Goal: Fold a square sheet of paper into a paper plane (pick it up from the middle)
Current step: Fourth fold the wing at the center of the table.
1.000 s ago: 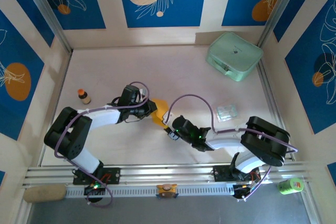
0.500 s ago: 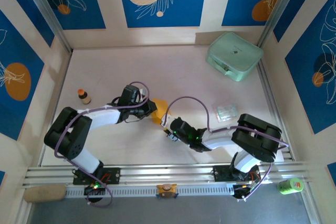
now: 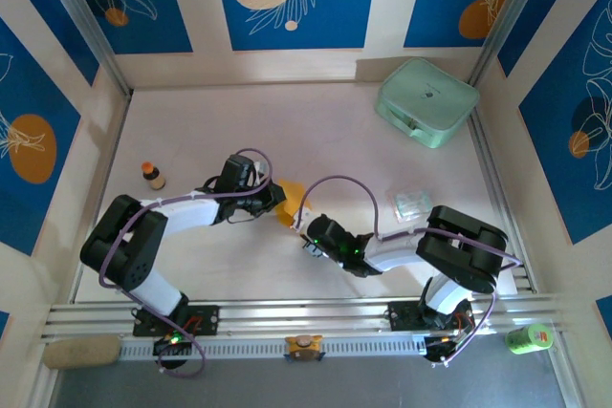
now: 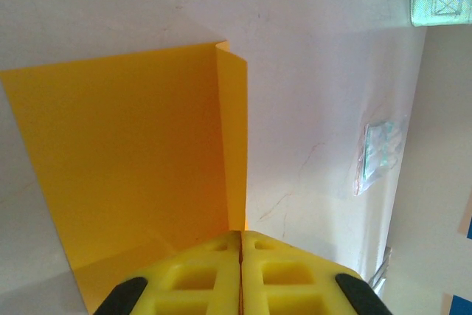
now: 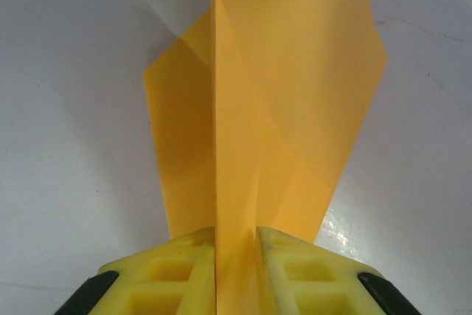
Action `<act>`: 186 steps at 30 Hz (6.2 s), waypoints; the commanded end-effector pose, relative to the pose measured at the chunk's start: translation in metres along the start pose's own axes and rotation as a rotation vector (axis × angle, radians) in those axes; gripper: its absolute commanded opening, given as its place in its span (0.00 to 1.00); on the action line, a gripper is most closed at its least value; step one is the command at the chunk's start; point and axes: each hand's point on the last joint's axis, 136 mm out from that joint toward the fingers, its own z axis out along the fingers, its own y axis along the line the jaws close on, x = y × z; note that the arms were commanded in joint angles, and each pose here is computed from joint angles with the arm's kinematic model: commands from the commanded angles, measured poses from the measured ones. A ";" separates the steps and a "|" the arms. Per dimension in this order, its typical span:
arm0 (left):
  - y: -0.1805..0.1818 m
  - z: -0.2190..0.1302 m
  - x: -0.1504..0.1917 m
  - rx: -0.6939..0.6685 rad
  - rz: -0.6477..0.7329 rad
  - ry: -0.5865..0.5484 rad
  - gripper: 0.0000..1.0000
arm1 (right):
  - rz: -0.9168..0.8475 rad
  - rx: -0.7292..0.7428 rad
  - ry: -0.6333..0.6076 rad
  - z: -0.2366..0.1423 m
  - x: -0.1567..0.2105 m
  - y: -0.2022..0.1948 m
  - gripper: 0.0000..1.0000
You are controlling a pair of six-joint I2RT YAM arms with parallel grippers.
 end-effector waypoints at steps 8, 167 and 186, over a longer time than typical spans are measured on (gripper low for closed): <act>-0.010 -0.002 0.001 0.013 0.026 0.012 0.09 | 0.049 0.025 0.002 0.001 -0.007 -0.007 0.20; 0.024 0.026 0.016 -0.015 0.057 0.015 0.07 | 1.064 -0.708 0.448 0.009 -0.014 0.013 0.10; 0.030 -0.009 0.022 -0.073 0.056 -0.050 0.21 | 1.073 -0.701 0.466 0.008 -0.001 0.022 0.08</act>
